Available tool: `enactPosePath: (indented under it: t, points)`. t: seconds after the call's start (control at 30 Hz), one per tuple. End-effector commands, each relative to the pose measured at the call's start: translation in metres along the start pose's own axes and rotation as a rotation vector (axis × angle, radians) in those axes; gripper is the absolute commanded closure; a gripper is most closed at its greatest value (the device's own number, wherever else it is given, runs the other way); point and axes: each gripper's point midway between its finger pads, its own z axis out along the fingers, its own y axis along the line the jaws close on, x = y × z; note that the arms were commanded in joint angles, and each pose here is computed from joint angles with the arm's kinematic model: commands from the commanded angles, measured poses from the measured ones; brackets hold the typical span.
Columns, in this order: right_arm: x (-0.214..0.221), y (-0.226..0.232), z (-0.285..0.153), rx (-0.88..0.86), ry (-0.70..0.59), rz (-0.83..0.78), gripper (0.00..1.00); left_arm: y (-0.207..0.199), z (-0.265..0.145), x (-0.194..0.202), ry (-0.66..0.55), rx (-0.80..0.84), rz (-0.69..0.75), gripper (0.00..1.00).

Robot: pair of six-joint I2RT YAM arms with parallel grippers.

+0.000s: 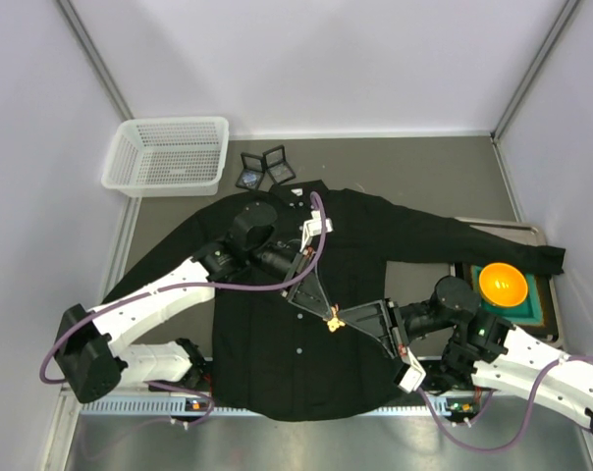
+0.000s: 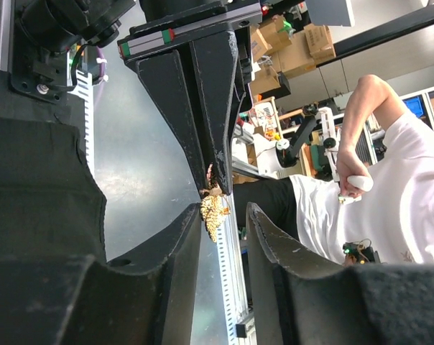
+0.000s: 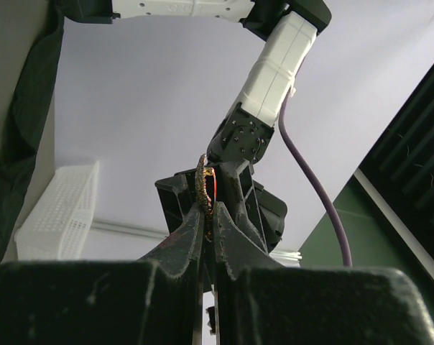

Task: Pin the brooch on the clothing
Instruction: Open the brooch.

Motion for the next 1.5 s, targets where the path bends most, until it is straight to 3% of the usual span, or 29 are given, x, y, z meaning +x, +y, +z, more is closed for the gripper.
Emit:
enactPosePath:
  t: [0.0, 0.17, 0.23, 0.37, 0.43, 0.47, 0.53, 0.57, 0.67, 0.7, 0.77, 0.87, 0.93, 1.0, 1.03, 1.07, 1.2, 1.3, 1.4, 1.47]
  points:
    - [-0.004, -0.026, 0.002, 0.052, -0.045, -0.037, 1.00, -0.004, 0.003, -0.001, 0.007, 0.017, 0.044, 0.66]
    - [-0.004, -0.027, 0.002, 0.053, -0.048, -0.041, 1.00, -0.005, 0.003, -0.002, 0.006, 0.018, 0.049, 0.74]
    - [-0.004, -0.027, 0.002, 0.055, -0.045, -0.046, 1.00, -0.003, 0.004, -0.002, 0.006, 0.016, 0.050, 0.86]
    - [0.000, -0.028, 0.002, 0.056, -0.027, -0.053, 0.98, -0.006, 0.003, -0.002, 0.000, 0.015, 0.062, 1.00]
    - [0.004, -0.027, 0.001, 0.051, -0.003, -0.055, 0.88, -0.005, 0.002, -0.004, -0.012, 0.004, 0.074, 1.00]
    - [0.007, -0.027, 0.001, 0.050, 0.012, -0.053, 0.72, -0.004, 0.001, -0.004, -0.019, -0.004, 0.089, 1.00]
    - [0.017, -0.025, -0.003, 0.038, 0.074, -0.028, 0.52, -0.003, -0.005, -0.008, -0.037, -0.025, 0.104, 1.00]
    - [0.022, -0.024, -0.006, 0.028, 0.105, -0.015, 0.35, -0.001, -0.008, -0.013, -0.055, -0.043, 0.133, 1.00]
    - [0.043, -0.021, -0.021, 0.010, 0.249, 0.052, 0.16, 0.000, -0.023, -0.029, -0.127, -0.088, 0.169, 1.00]
    - [0.048, -0.019, -0.025, 0.000, 0.288, 0.082, 0.14, 0.000, -0.028, -0.034, -0.149, -0.096, 0.183, 1.00]
    - [0.065, -0.018, -0.041, -0.007, 0.412, 0.183, 0.08, -0.002, -0.041, -0.047, -0.216, -0.133, 0.257, 1.00]
    - [0.079, -0.013, -0.067, -0.010, 0.572, 0.433, 0.08, -0.003, -0.053, -0.061, -0.296, -0.229, 0.403, 1.00]
    - [0.088, 0.004, -0.084, -0.001, 0.719, 0.702, 0.08, -0.007, -0.061, -0.071, -0.354, -0.290, 0.489, 1.00]
    - [0.095, -0.012, -0.093, 0.093, 0.795, 0.932, 0.09, -0.005, -0.067, -0.076, -0.386, -0.345, 0.551, 1.00]
    - [0.093, 0.003, -0.092, 0.038, 0.838, 1.043, 0.09, -0.008, -0.069, -0.077, -0.394, -0.355, 0.577, 1.00]
    - [0.097, -0.023, -0.093, 0.097, 0.833, 1.109, 0.10, -0.009, -0.070, -0.078, -0.396, -0.363, 0.610, 1.00]
    - [0.088, -0.041, -0.076, 0.205, 0.770, 1.545, 0.11, -0.016, -0.074, -0.081, -0.421, -0.375, 0.653, 1.00]
    - [0.070, -0.064, -0.048, 0.197, 0.543, 1.829, 0.13, -0.025, -0.075, -0.082, -0.439, -0.355, 0.730, 1.00]
    - [0.061, -0.086, -0.028, 0.160, 0.373, 1.933, 0.16, -0.034, -0.078, -0.086, -0.488, -0.347, 0.797, 1.00]
    - [0.067, -0.088, -0.022, 0.179, 0.355, 1.937, 0.20, -0.038, -0.078, -0.086, -0.509, -0.334, 0.813, 1.00]
